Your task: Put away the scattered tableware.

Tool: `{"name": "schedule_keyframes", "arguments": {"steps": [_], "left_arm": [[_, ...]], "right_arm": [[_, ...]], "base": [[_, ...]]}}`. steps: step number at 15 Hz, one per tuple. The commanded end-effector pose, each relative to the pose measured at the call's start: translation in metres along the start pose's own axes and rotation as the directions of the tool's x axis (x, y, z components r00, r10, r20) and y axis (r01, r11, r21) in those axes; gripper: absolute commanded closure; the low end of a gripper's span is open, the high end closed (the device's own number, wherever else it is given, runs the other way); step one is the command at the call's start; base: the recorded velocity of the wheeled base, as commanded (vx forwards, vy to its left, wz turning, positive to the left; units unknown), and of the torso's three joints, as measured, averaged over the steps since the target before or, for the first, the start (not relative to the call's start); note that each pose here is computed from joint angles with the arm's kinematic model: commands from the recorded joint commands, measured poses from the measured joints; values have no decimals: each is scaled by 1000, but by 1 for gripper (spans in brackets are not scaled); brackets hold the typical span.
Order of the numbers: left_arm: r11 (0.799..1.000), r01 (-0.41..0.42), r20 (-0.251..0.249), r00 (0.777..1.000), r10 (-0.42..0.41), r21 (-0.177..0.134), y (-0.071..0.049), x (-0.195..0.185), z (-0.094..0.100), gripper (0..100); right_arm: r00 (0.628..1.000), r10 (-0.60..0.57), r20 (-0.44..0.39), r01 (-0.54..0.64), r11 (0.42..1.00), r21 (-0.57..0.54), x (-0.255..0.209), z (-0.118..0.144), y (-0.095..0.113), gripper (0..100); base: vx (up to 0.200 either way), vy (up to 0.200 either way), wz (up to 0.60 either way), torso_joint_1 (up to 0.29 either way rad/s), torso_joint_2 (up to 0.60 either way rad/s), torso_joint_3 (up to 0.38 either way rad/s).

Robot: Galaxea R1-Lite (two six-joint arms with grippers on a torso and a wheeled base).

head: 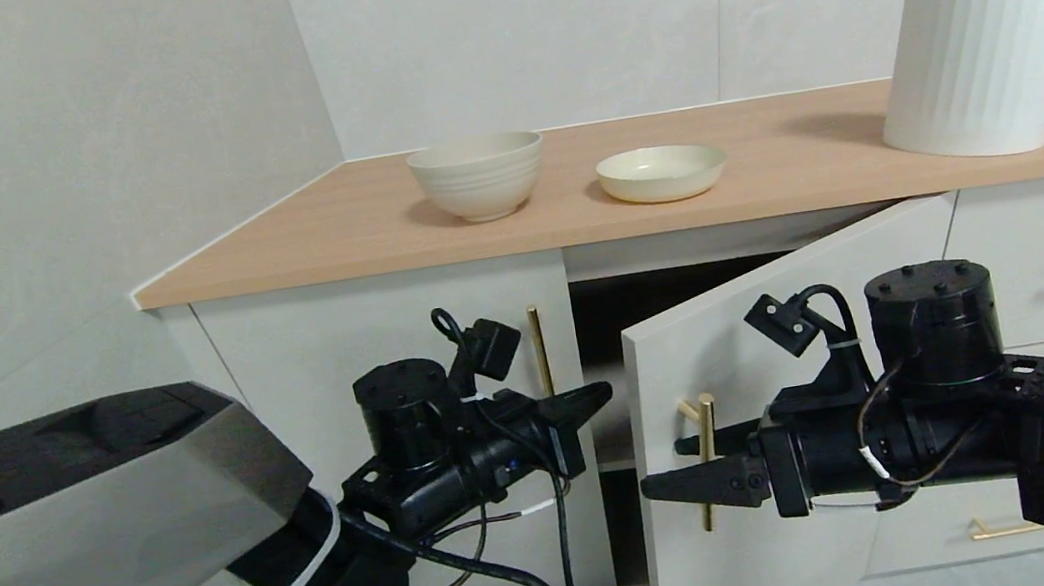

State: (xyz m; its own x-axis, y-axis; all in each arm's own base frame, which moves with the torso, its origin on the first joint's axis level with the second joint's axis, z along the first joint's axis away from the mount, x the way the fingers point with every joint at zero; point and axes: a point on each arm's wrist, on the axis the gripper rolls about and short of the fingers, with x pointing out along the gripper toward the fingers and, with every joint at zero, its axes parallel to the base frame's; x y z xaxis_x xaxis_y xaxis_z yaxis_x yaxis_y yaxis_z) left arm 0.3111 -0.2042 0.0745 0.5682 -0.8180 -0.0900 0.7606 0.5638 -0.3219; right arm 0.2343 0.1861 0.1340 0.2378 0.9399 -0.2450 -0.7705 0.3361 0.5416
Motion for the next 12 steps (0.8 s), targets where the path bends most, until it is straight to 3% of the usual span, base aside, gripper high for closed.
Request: {"name": "schedule_keyframes", "arguments": {"steps": [1, 5, 12], "left_arm": [[1000, 16, -14, 1000, -16, -1, -5, 11, -9, 100], [998, 60, -18, 998, -60, 5, -15, 17, -10, 100], [991, 136, -25, 990, -136, 14, -28, 27, -12, 100]], "right_arm": [[1000, -7, -4, 7, 1000, -3, 0, -2, -1, 0], [999, -33, -29, 34, 999, 1, -5, -13, -5, 0], [986, -159, 51, 158, 987, 30, -42, -7, -32, 0]], "base": [[0, 0, 0, 0, 0, 0], [0, 0, 0, 0, 0, 0], [0, 0, 0, 0, 0, 0]]}}
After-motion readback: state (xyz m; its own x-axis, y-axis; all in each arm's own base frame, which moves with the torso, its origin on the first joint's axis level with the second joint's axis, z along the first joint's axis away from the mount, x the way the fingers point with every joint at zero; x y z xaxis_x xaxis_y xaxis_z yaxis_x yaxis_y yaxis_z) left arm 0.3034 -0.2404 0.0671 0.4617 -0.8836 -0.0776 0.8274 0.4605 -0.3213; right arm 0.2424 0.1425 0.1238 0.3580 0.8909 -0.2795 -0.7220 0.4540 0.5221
